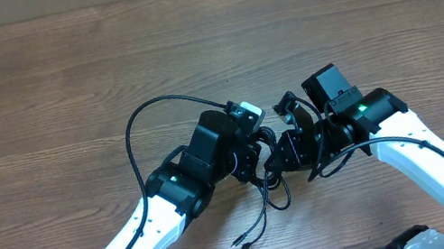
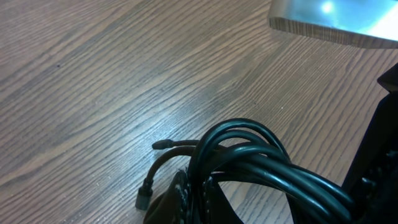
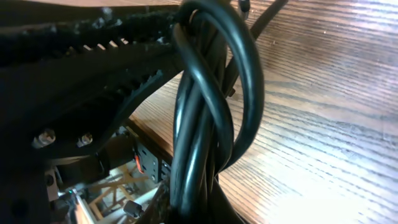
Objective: Untangle cables
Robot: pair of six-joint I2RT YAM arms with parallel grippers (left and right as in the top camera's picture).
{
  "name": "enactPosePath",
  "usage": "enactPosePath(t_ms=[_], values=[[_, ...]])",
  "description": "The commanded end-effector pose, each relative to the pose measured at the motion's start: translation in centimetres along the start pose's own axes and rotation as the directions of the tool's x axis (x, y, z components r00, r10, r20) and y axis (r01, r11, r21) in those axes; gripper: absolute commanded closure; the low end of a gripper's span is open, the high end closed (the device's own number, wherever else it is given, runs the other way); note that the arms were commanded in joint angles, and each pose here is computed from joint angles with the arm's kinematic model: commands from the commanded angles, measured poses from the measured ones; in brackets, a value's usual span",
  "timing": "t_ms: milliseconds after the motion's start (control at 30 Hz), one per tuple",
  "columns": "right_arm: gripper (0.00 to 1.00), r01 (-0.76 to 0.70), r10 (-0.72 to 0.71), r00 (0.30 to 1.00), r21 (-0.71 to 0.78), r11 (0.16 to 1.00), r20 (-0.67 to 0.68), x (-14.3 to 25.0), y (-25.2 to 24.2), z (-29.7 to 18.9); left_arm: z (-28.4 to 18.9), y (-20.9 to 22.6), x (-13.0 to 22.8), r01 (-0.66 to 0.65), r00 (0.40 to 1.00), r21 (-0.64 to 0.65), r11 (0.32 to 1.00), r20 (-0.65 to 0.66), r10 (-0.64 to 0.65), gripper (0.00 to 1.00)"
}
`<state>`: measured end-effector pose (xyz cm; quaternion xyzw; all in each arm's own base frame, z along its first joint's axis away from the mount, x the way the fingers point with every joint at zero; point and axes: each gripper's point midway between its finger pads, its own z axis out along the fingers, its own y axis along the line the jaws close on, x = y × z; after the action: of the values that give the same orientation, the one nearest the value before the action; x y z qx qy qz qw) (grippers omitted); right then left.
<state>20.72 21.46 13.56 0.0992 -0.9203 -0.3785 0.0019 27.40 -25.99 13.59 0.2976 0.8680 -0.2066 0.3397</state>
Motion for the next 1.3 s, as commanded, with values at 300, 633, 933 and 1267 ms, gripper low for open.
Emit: enactPosePath(t_ms=[300,633,933,1267], values=[[0.93,0.086,-0.087,0.996,-0.046,0.995,-0.007,0.2,0.8,0.0,-1.5,8.5,2.2,0.468,0.878,-0.263,0.844,0.031,-0.477,0.96],[0.52,0.090,-0.090,0.996,-0.011,0.996,0.015,-0.3,0.3,0.0,-1.6,8.3,2.5,0.499,0.860,-0.217,0.839,0.004,-0.510,0.96],[0.51,0.108,-0.118,0.990,0.128,0.986,0.075,-2.2,-0.9,-1.1,-3.5,7.7,2.6,0.399,0.910,-0.217,0.891,-0.023,-0.413,0.96],[0.40,0.107,-0.132,0.984,0.202,0.973,0.119,-3.5,-0.8,-2.5,-4.1,7.7,1.1,0.310,0.950,-0.203,0.929,0.019,-0.313,0.30]])
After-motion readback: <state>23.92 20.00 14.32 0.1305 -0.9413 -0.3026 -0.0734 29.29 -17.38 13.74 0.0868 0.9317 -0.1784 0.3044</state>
